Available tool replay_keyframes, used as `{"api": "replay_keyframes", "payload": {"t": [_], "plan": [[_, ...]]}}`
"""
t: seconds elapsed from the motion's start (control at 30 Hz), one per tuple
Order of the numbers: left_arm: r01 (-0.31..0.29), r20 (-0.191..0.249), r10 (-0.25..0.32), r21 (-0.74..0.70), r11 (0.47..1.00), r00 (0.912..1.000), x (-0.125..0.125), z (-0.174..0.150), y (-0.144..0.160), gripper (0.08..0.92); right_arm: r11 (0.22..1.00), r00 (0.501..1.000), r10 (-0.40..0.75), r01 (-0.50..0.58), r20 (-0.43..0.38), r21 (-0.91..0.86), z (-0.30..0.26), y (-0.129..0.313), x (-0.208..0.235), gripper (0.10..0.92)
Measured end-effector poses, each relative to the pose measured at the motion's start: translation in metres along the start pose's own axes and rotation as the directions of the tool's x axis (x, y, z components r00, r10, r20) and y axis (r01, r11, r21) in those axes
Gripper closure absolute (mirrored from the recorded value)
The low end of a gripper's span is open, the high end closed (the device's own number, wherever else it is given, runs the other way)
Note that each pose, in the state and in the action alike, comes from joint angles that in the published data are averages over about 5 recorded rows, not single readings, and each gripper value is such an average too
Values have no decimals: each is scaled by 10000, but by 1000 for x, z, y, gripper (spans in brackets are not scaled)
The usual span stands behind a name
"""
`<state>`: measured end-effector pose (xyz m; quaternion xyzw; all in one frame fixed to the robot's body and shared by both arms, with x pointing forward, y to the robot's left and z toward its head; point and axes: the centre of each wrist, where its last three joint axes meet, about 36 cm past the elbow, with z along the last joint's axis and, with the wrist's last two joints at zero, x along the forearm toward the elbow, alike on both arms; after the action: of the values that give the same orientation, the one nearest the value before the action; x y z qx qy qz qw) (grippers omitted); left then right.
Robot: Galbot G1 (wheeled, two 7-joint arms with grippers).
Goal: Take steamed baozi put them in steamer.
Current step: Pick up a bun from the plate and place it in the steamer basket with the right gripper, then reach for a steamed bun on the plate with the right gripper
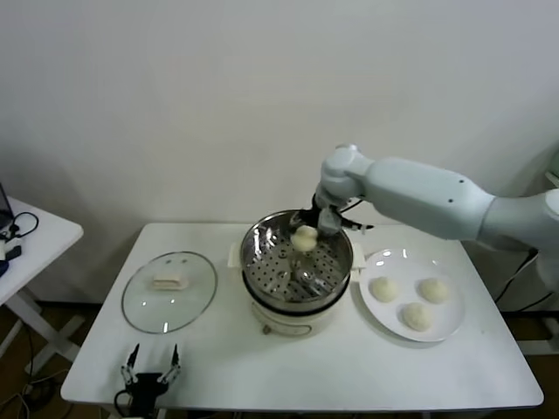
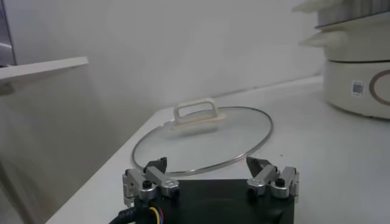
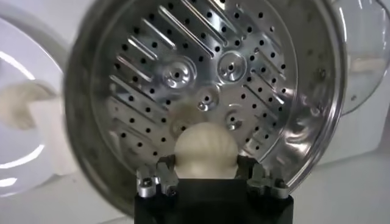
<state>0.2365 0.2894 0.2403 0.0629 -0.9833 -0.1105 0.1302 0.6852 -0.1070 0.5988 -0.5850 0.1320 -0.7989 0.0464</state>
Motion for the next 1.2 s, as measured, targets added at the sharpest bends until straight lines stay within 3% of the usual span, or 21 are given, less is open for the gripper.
{"api": "replay_keyframes", "payload": {"t": [0.4,0.63,1.0,1.2], "plan": [[-12,-27,11,-39,10000,10000,0,1,1,177,9994,9994,340,-340,20,-84,3,6,-35,313],[-32,-21,31,-56,10000,10000,0,-1,1,177,9979,9982,563,-556,197,-326,6,11,-32,209],[-93,79,94,-51,9999,9999,3,-6,-2,177,9872,9985,345,-274,420,-1572,48,37,40,199],[-62,75,63,-65,10000,10000,5,-6,0,177,9392,9984,72,123,554,-3432,62,73,82,200]]}}
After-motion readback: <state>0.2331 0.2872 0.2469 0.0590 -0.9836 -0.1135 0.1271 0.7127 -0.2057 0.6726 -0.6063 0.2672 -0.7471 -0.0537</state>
